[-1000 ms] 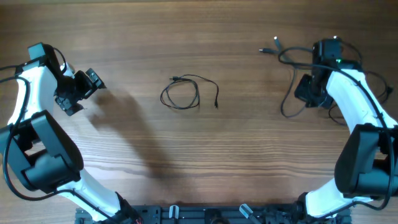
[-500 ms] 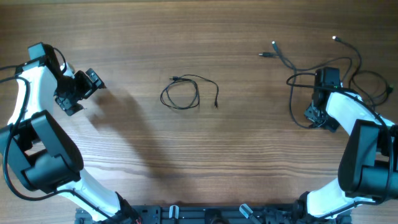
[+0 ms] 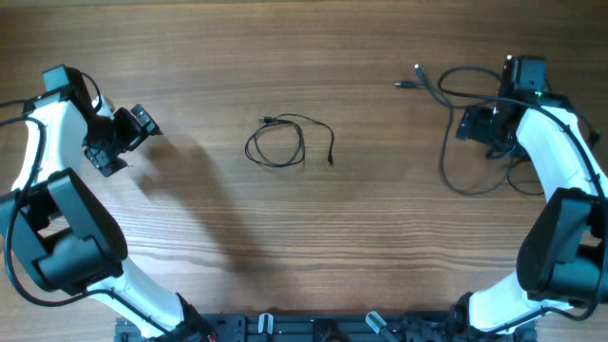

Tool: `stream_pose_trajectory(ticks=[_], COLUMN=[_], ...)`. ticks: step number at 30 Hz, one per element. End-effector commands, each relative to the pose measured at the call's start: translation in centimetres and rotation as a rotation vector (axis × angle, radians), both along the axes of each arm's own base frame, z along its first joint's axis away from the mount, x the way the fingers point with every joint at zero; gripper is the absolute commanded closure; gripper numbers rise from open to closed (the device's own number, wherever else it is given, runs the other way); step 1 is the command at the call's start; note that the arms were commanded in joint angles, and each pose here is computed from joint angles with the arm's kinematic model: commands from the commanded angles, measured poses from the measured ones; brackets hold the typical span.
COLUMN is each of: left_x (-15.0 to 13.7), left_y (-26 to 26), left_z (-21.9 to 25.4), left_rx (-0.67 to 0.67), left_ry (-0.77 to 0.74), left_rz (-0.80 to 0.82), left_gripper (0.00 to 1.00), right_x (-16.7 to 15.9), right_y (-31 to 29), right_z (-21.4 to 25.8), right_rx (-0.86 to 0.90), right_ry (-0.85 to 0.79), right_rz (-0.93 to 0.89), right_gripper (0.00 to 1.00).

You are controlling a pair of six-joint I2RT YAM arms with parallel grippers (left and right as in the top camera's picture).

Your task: Untangle cables

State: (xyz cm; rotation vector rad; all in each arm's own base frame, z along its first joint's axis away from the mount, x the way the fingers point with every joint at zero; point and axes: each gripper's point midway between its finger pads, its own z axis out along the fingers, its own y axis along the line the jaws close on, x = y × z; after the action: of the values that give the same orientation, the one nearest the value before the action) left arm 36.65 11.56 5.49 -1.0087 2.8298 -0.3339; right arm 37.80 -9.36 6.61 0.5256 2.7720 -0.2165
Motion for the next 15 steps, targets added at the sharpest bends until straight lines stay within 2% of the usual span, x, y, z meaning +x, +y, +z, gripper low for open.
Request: stream_pose_trajectory(ticks=[1, 4, 7, 11, 14, 15], left_x=[0.3, 0.3, 0.3, 0.3, 0.3, 0.3], left_y=[0.3, 0.3, 0.3, 0.3, 0.3, 0.3], left_z=[0.9, 0.9, 0.9, 0.9, 0.9, 0.9], left_rx=[0.019, 0.019, 0.019, 0.019, 0.019, 0.019], left_ry=[-0.023, -0.023, -0.023, -0.023, -0.023, -0.023], left_rz=[0.004, 0.004, 0.004, 0.004, 0.004, 0.004], left_gripper=[0.0, 0.0, 0.0, 0.0, 0.0, 0.0], right_x=[3.3, 7.3, 9.4, 9.4, 8.8, 8.2], right_y=[-2.0, -2.9, -3.6, -5.9, -6.1, -6.4], right_z=[1.8, 4.5, 6.5, 7.0, 5.5, 4.6], right_rx=[-0.125, -0.233, -0.303, -0.275, -0.191, -0.17], right_ry=[-0.116, -0.277, -0.371, -0.425, -0.399, -0.374], right_rz=[0.048, 0.148, 0.2, 0.1, 0.076, 0.045], right_gripper=[0.0, 0.0, 0.0, 0.01, 0.01, 0.04])
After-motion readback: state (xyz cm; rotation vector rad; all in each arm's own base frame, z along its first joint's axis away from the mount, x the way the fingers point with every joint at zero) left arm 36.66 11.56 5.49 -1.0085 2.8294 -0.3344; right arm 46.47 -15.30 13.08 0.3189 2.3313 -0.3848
